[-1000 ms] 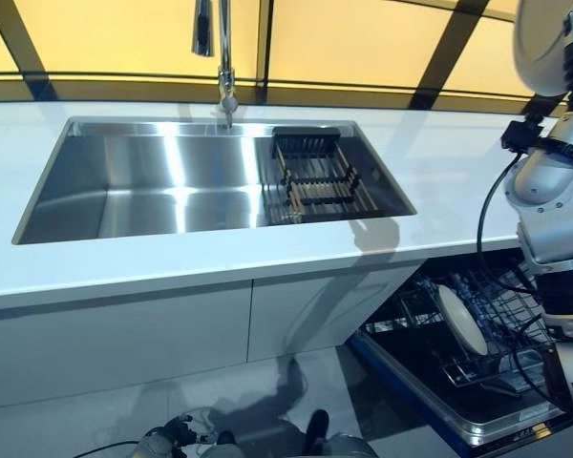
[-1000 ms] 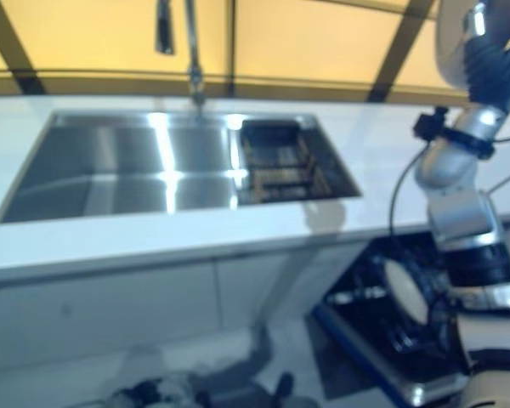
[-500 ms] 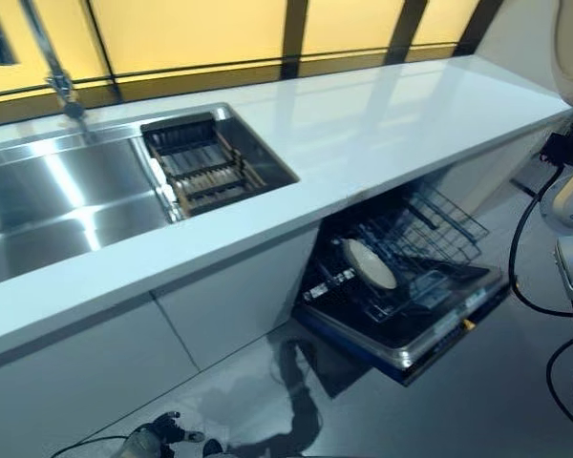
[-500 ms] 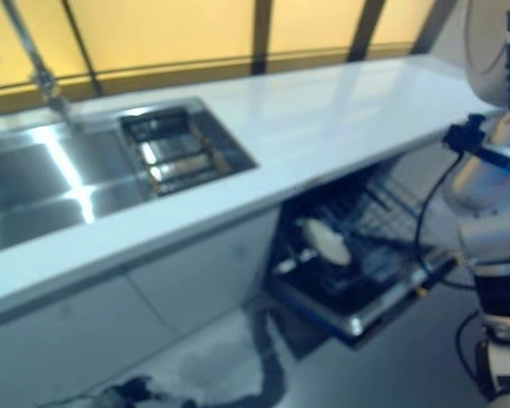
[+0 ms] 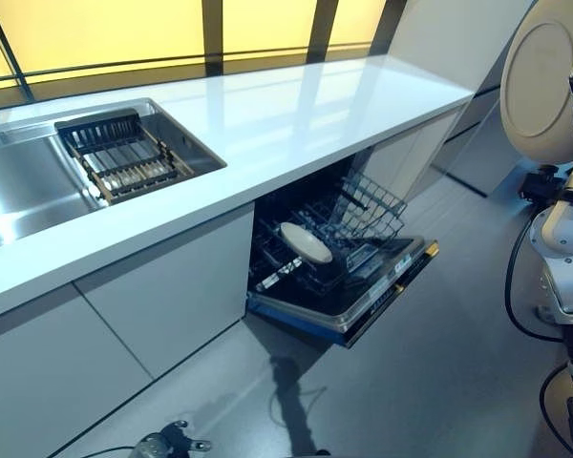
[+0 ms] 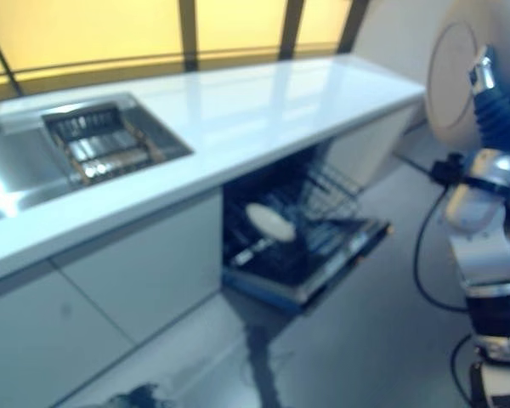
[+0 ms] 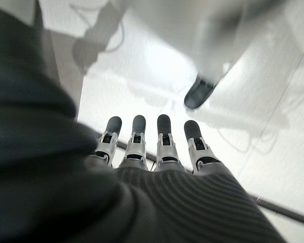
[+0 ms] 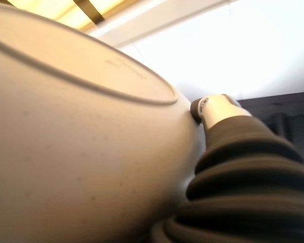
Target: Take plates into dishwasher
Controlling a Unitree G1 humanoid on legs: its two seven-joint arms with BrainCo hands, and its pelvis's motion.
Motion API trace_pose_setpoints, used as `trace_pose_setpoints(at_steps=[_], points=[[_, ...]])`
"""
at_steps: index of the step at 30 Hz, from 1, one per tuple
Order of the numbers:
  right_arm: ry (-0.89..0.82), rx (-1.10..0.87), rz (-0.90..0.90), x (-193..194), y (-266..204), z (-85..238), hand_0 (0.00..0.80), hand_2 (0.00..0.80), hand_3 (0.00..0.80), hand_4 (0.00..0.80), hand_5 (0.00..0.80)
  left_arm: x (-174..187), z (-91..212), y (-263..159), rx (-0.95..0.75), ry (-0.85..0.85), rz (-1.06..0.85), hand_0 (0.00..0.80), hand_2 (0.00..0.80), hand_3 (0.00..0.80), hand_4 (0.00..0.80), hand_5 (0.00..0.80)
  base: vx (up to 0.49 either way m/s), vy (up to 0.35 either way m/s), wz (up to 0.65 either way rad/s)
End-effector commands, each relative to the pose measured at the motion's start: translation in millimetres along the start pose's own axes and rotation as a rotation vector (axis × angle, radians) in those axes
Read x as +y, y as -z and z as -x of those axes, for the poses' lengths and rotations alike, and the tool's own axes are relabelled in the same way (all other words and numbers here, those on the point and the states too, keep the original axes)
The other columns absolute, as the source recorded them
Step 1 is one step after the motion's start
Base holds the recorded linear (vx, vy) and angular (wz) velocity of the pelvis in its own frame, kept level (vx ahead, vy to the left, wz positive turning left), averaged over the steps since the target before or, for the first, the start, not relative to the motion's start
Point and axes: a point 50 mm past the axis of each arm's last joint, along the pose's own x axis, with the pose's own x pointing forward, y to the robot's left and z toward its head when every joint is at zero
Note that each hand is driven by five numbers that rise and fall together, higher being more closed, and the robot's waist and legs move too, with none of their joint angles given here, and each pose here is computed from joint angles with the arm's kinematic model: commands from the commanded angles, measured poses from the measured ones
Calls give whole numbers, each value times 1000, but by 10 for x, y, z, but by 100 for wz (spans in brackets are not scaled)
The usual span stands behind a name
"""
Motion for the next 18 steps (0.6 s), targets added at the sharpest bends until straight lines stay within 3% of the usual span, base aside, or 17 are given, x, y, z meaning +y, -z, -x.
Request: trace_pose_setpoints(at_steps=[1,10,18], points=[[-14,-56,-65,18,-189,-142,800,800,800,800,800,73,-23,-247,-76,-20,-126,0,0,0,0,0,-22,-139,17],[-281,115,-113,375,70,193,800,800,800,800,800,118,-36,-357,-103,-30,-74,0,0,0,0,0,-16,-22,-11],[-373,190,31,456,325,317,800,800,800,800,800,182,-32,-509,-147,-37,-90,0,0,0,0,0,-4,65,-2]])
